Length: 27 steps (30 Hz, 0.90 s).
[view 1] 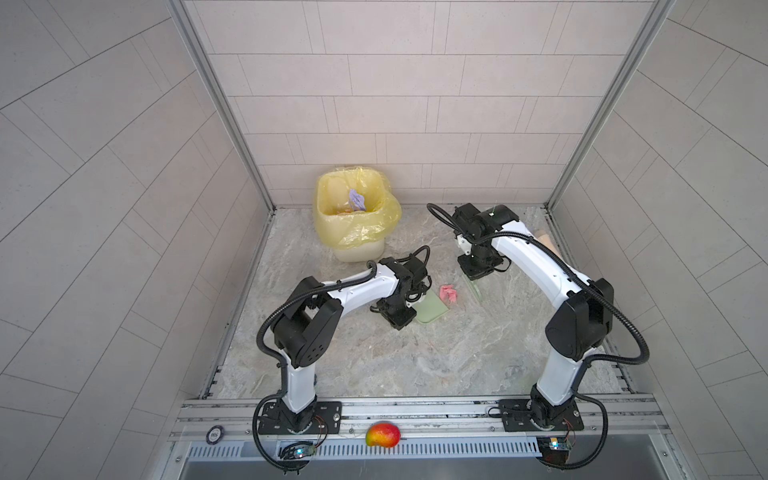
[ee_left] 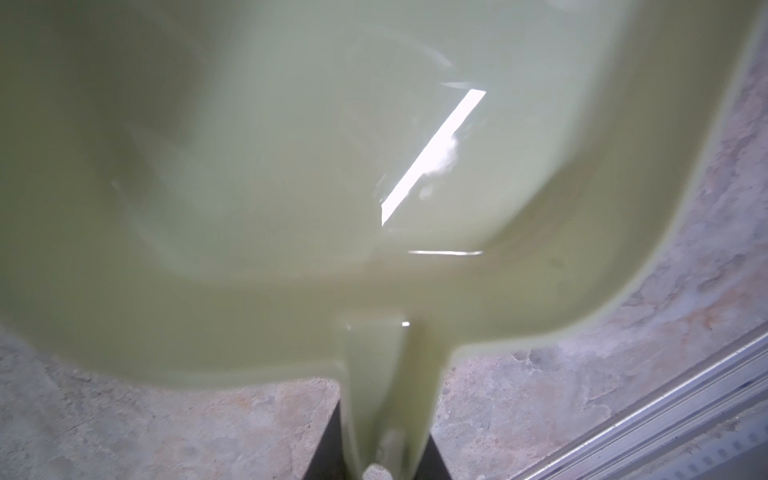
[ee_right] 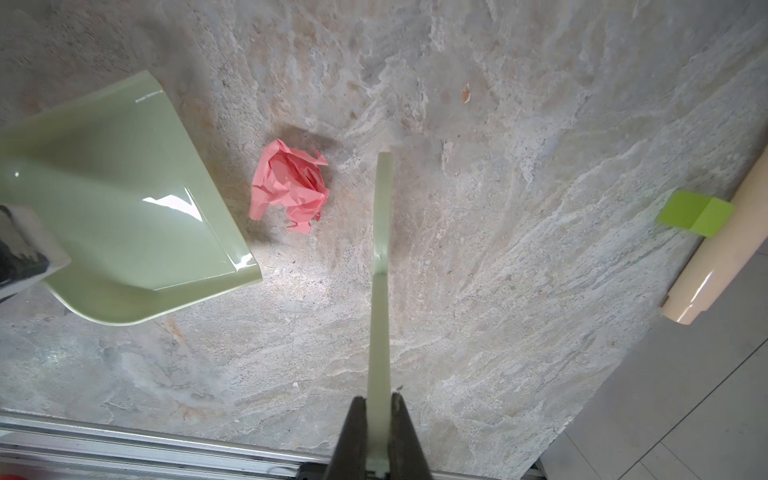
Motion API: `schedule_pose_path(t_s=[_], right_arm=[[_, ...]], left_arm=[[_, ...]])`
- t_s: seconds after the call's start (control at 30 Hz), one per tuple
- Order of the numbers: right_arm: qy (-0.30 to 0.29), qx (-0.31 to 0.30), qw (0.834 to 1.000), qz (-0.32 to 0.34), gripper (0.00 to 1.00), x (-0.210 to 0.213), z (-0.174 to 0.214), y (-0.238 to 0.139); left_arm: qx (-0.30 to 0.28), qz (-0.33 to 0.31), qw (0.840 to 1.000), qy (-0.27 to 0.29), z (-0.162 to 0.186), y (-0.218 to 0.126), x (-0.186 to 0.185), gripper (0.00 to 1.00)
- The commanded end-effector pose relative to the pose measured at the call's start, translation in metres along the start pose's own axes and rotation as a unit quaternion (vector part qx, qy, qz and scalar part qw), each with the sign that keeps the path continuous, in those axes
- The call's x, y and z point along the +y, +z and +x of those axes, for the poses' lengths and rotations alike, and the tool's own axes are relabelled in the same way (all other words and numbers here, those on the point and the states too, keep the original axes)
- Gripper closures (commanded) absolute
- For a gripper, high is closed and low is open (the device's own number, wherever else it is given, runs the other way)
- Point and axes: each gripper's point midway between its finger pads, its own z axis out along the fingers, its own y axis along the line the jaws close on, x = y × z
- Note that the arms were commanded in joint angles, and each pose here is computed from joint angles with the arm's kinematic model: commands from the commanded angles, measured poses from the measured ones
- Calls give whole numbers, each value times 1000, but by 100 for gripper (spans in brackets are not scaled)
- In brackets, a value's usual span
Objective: Sweep away the paper scraps from the table
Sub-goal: 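Lower the dustpan beside the pink scrap while the right gripper brings the brush behind it, then sweep the pink scrap into the dustpan with the right gripper's brush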
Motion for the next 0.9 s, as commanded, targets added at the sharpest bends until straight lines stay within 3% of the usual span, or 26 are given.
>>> schedule_pose_path(t_s=[0.0, 0.87], right_arm=[[-19, 6, 1000, 19, 100, -7, 2, -8], [-72, 32, 997, -8, 100, 33, -8, 9]], left_arm=[[23, 4, 1000, 17, 6, -2, -5, 100], [68, 12, 997, 30, 2, 11, -5, 100]])
